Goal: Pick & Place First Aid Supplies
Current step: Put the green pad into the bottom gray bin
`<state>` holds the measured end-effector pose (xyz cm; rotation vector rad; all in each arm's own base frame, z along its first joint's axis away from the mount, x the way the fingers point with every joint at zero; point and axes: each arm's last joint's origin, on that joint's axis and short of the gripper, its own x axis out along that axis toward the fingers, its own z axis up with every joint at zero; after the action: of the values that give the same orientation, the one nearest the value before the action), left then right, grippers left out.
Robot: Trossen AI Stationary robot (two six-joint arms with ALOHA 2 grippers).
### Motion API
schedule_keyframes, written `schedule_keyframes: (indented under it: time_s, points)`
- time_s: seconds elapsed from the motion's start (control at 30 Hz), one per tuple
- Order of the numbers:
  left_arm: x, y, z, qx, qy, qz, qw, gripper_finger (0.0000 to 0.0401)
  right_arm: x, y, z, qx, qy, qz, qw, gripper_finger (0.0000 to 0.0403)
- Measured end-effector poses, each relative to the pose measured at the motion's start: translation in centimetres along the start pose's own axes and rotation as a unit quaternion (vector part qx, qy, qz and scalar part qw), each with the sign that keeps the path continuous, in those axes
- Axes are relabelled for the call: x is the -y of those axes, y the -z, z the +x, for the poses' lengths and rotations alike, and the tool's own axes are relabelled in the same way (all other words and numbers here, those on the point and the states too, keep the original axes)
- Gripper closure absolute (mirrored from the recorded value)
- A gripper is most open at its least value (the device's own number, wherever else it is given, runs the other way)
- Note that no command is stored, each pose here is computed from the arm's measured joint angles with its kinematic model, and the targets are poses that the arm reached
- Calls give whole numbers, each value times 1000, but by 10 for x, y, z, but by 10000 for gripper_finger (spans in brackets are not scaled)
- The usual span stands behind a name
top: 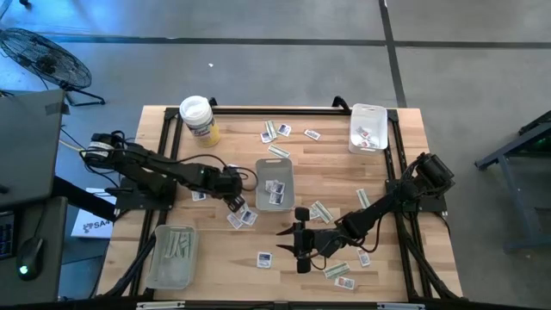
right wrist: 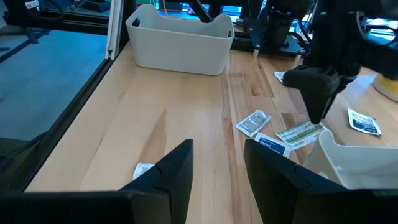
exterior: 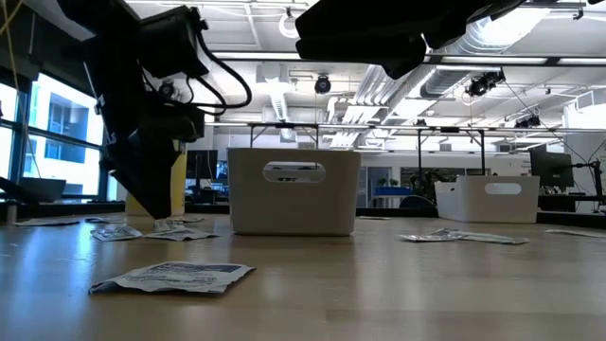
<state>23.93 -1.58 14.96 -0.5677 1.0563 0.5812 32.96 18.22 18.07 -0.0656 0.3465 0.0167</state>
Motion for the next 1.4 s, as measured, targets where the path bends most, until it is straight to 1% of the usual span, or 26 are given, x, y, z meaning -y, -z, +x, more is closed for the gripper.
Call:
schedule_keyframes:
  time_s: [0.17,0.27,0.5,0.6,0.8,0.87,1.0,1.1,1.23,1.33,1.4]
  points:
    - [0,2,9,-3,-19,4,1000,304,0,0,0,0,-1,0,1000,265]
    - [1,1,12,-3,-21,4,1000,304,0,0,0,-2,-1,-1,1000,265]
    - [1,2,13,4,-31,7,999,308,0,1,0,-4,-1,-2,1000,265]
    - [1,2,13,5,-34,18,999,327,0,1,0,-4,-1,-2,1000,265]
    - [0,1,14,24,-50,22,998,389,0,1,0,-5,-1,-3,1000,265]
    - [0,0,14,26,-53,22,998,396,0,1,0,-6,-1,-3,1000,265]
    - [-1,1,11,23,-54,35,998,391,0,2,0,-8,-1,-5,1000,265]
    - [-1,-3,-2,11,-55,43,998,390,0,2,0,-8,-1,-5,1000,265]
    - [4,-12,-35,-10,-39,69,997,393,0,2,0,-8,-1,-5,1000,265]
    - [10,-16,-65,-20,-9,87,996,398,0,2,0,-10,0,-5,1000,265]
    - [13,-13,-86,-33,13,105,994,398,0,2,0,-10,0,-5,1000,265]
